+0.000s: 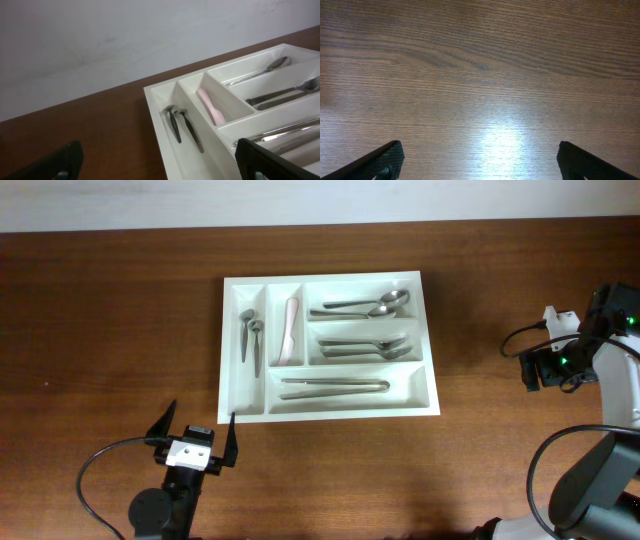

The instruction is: Pack container

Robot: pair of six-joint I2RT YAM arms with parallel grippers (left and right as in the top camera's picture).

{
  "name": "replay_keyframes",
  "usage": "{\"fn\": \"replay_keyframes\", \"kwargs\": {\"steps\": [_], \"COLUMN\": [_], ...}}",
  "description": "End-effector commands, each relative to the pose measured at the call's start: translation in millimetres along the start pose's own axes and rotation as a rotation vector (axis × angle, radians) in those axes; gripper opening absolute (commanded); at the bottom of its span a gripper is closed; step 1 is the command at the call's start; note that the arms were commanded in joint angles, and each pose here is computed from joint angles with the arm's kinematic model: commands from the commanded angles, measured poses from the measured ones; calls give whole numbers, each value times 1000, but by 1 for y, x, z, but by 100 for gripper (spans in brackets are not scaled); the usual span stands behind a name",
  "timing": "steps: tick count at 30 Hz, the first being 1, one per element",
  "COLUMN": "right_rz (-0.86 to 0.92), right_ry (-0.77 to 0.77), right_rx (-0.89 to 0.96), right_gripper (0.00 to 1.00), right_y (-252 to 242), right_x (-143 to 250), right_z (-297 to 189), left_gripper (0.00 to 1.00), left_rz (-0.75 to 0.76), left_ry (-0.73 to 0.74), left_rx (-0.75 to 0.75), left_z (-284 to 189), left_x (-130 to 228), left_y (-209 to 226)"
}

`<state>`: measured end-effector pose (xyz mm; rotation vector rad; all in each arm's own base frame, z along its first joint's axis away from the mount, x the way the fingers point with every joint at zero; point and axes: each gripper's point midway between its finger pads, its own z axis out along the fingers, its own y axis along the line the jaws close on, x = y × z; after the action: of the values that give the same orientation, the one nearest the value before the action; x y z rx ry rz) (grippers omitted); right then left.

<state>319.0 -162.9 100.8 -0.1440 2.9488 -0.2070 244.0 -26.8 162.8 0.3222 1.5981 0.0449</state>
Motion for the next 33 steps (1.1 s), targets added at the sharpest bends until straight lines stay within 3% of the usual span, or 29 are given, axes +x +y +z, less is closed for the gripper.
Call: {"fn": "replay_keyframes", "kwargs": {"steps": [1,14,25,33], "right_rz": [3,5,-181,-182], "right_ry": [-2,-34,-797,-1278], "right_rx": [-1,29,-80,-122], "right_gripper": [99,99,99,99], "right_y": [0,-5,72,142], "right_x": [0,-5,-90,-75], "right_z": [0,-9,-155,-246], "left_gripper": [99,99,99,99], "left_rz": [9,9,9,9], "left_ry": [-5,-5,-5,-5], "left_rx": [7,7,7,7], "left_z": [0,0,0,0], "left_x": [1,1,1,1], "left_y": [-1,-1,-1,-1]}}
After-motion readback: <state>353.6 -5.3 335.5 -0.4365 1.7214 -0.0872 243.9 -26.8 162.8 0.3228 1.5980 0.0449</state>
